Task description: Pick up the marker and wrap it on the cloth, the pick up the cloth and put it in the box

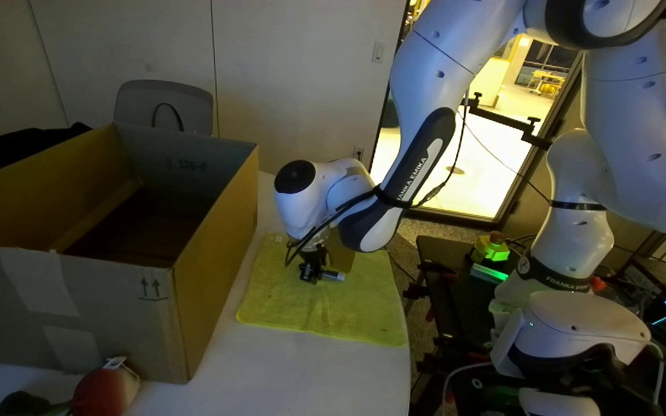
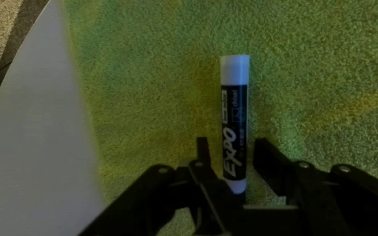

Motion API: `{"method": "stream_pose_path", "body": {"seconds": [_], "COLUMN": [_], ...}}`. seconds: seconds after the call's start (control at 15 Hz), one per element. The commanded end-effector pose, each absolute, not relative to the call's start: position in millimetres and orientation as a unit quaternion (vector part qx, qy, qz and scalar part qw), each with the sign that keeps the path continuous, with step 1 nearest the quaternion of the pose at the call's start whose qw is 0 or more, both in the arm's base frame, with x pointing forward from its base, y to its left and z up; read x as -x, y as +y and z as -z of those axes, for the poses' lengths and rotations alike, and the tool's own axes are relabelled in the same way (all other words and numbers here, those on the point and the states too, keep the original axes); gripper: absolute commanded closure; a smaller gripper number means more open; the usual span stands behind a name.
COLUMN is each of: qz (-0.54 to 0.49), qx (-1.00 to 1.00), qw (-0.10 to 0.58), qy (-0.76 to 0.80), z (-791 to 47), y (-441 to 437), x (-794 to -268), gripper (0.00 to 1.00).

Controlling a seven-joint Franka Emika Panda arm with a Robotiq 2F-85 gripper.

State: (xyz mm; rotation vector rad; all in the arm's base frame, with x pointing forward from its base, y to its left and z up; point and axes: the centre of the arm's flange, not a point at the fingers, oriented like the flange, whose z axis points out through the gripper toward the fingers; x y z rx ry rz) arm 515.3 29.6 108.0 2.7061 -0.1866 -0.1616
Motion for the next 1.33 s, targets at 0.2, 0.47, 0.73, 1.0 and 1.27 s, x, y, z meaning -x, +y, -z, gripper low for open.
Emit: {"method": "stream_pose_path", "body": {"seconds": [0.2,0.47,0.73,1.0,1.27], "qz": [0.022,-0.012,-0.032,-0.020,0.004], "qx": [-0.976,-0.984,-0.992,-0.997,-0.999], "qw": [0.199,0.163,0.111,0.067,0.037], "qy": [-0.085,-0.076,-0.043,-0.016,0.000], "z": [-132,-147,-141,-119,-100], "y": [37,57,88,112,119], "x": [-512,-505,-494,-484,-477], "gripper": [0.04,0.00,0.00,0.00,0.00]}}
